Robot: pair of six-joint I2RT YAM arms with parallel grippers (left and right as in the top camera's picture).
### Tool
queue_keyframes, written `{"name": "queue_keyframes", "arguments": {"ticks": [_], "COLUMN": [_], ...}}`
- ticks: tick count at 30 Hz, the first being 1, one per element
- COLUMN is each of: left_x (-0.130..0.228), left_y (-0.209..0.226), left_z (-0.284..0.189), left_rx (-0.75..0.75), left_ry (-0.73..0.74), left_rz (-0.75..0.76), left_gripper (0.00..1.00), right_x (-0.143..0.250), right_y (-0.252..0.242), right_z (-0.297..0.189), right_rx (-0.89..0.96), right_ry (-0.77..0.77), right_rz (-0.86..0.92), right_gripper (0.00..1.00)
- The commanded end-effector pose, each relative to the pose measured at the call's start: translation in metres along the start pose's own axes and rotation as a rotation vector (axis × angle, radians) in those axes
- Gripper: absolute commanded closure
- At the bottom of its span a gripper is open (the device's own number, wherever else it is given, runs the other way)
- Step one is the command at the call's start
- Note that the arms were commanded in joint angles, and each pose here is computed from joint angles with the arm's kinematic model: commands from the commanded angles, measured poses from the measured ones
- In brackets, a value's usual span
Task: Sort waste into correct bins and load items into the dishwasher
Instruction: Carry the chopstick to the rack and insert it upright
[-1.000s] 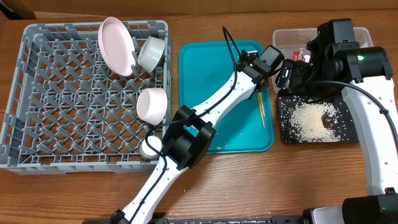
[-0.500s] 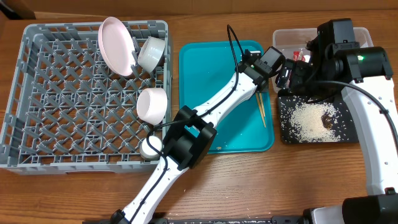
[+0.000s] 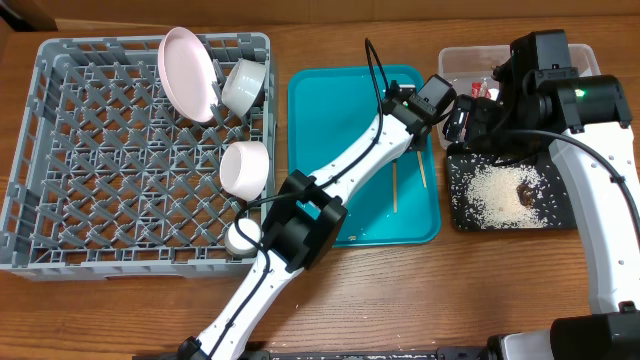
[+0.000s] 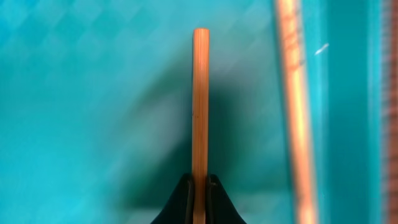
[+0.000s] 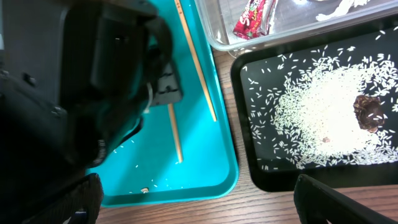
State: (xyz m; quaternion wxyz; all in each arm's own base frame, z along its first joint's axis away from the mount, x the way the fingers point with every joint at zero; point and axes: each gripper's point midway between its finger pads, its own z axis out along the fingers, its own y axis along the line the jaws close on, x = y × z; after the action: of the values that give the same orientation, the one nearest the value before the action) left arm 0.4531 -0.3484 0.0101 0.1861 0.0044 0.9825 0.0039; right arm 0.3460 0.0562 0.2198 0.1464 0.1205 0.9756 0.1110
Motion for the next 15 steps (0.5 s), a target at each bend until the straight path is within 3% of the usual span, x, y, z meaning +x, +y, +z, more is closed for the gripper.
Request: {"name": "queue_keyframes", "arguments": {"ticks": [1,8,15], "left_x": [0.007,-0.065,-0.083], "left_y": [0.034,0.075,0.165], "left_z": [0.021,-0.097,-0.224], "left_rx": [-0.052,0.084,0.106], "left_ry": [0.110,0.027,-0.039], "left_rz": [0.037,0.089,0.054], "left_gripper": [0.96,0.96,0.96], "right_x": [-0.001,-0.001,-0.001], "right_y": [0.002,0.002,0.002], "right_z": [-0.002,-0.002,-0.002], "right_rx": [-0.011,-0.012,-0.011], "right_ry": [-0.007,-0.008,-0.008], "right_rz": [-0.003,-0.003,-0.003], "right_gripper": [0.01,0.01,0.00]}}
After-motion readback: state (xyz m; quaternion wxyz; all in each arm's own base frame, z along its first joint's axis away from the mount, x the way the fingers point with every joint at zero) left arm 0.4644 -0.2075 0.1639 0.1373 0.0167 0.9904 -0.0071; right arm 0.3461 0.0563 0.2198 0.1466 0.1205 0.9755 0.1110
